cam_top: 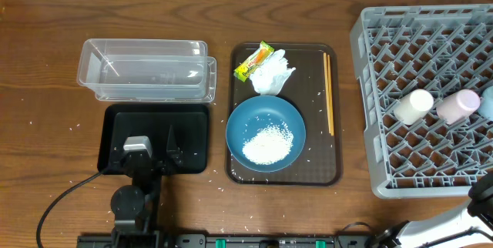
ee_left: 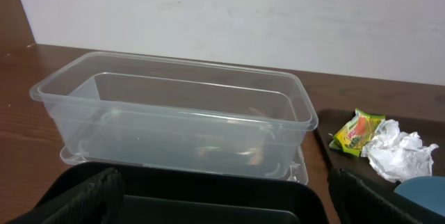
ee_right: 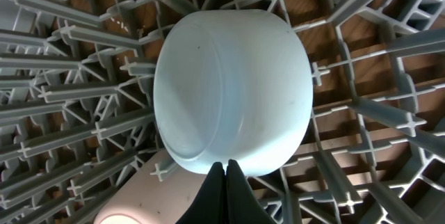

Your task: Sort waste into correct bins and load items into the dishwasher rack

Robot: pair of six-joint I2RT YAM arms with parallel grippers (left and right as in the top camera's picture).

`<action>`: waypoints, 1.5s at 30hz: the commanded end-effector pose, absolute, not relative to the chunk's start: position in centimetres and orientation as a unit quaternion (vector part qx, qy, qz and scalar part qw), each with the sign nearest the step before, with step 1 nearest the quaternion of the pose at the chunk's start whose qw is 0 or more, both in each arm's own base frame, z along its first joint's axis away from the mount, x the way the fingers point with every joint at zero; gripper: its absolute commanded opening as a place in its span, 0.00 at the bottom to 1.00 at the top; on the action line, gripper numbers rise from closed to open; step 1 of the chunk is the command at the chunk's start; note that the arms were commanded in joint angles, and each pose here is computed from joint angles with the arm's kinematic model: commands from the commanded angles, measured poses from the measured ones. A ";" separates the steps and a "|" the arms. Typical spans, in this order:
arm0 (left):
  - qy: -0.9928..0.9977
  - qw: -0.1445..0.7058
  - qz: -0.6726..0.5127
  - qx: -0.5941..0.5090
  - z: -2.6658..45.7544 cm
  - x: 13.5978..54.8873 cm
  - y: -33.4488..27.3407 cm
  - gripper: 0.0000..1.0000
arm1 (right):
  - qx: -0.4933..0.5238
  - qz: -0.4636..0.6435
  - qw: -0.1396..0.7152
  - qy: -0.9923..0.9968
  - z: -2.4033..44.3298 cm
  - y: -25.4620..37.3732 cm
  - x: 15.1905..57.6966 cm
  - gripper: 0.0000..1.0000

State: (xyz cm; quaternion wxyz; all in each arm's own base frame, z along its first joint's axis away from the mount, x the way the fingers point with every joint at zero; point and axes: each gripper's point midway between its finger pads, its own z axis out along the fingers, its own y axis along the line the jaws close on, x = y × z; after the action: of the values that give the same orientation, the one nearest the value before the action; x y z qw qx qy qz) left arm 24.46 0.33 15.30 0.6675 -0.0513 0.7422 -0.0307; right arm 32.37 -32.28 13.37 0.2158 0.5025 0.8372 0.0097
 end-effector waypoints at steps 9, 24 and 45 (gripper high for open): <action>0.758 0.650 -0.021 -0.055 13.6 24.4 0.6 0.97 | 0.484 0.040 0.253 0.837 13.8 -32.5 34.2 0.01; 0.758 0.650 -0.021 -0.055 13.6 24.4 0.6 0.96 | 0.519 0.023 0.205 0.829 11.6 -33.1 32.5 0.01; 0.758 0.650 -0.021 -0.055 13.6 24.4 0.6 0.97 | 0.531 -0.066 0.238 0.810 17.8 -32.6 30.9 0.07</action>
State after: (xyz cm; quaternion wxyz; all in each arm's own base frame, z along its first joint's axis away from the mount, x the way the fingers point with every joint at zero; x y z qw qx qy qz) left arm 24.46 0.33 15.30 0.6675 -0.0513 0.7422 -0.0307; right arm 29.49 -33.46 17.73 0.2338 0.5447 0.8020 -0.0739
